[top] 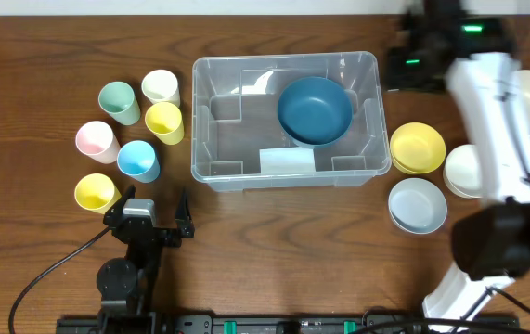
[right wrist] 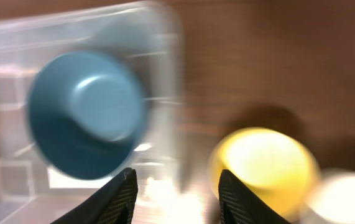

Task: Pack container
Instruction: 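Lower the teal bowl into the container and open the right gripper, then move the right gripper to the light blue bowl and grasp its rim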

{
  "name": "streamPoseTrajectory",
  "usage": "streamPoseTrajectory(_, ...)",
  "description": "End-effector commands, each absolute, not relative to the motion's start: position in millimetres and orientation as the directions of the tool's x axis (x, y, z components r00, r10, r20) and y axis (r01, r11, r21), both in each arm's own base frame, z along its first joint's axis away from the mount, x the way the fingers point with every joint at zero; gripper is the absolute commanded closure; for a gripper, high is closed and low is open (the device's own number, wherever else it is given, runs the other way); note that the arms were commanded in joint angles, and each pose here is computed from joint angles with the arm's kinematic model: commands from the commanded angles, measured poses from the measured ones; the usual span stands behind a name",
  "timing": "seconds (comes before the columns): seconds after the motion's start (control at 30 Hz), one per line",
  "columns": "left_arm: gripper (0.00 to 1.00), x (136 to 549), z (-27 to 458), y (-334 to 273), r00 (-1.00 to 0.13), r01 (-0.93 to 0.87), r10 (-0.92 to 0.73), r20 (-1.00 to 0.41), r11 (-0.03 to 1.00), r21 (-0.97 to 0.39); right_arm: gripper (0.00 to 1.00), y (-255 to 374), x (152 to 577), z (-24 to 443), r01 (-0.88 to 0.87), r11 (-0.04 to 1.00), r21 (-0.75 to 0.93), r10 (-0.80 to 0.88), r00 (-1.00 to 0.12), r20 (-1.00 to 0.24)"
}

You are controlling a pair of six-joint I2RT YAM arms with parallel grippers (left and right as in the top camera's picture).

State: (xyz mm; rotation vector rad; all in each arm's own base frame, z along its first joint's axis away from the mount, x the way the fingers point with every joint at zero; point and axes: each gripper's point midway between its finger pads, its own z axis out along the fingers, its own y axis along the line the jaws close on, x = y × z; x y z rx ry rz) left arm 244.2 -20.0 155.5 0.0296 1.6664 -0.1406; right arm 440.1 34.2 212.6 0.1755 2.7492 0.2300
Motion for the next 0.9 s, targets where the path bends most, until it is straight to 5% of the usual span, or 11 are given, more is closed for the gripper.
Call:
streamPoseTrajectory(0.0, 0.02, 243.4, 140.9, -21.0, -0.144, 0.108, -0.054, -0.988, 0.992, -0.070, 0.57, -29.3, 431.8, 214.0, 0.287, 0.942, 0.177, 0.331, -0.884, -0.329)
streamPoseTrajectory(0.33, 0.02, 243.4, 140.9, -21.0, -0.144, 0.108, -0.054, -0.988, 0.992, -0.070, 0.58, -166.1, 404.9, 188.8, 0.605, 0.773, 0.189, 0.632, -0.711, -0.309)
streamPoseTrajectory(0.87, 0.02, 243.4, 140.9, -21.0, -0.144, 0.108, -0.054, -0.988, 0.992, -0.070, 0.52, -274.7, 389.0, 134.8, 0.757, 0.642, 0.117, 0.708, -0.528, -0.470)
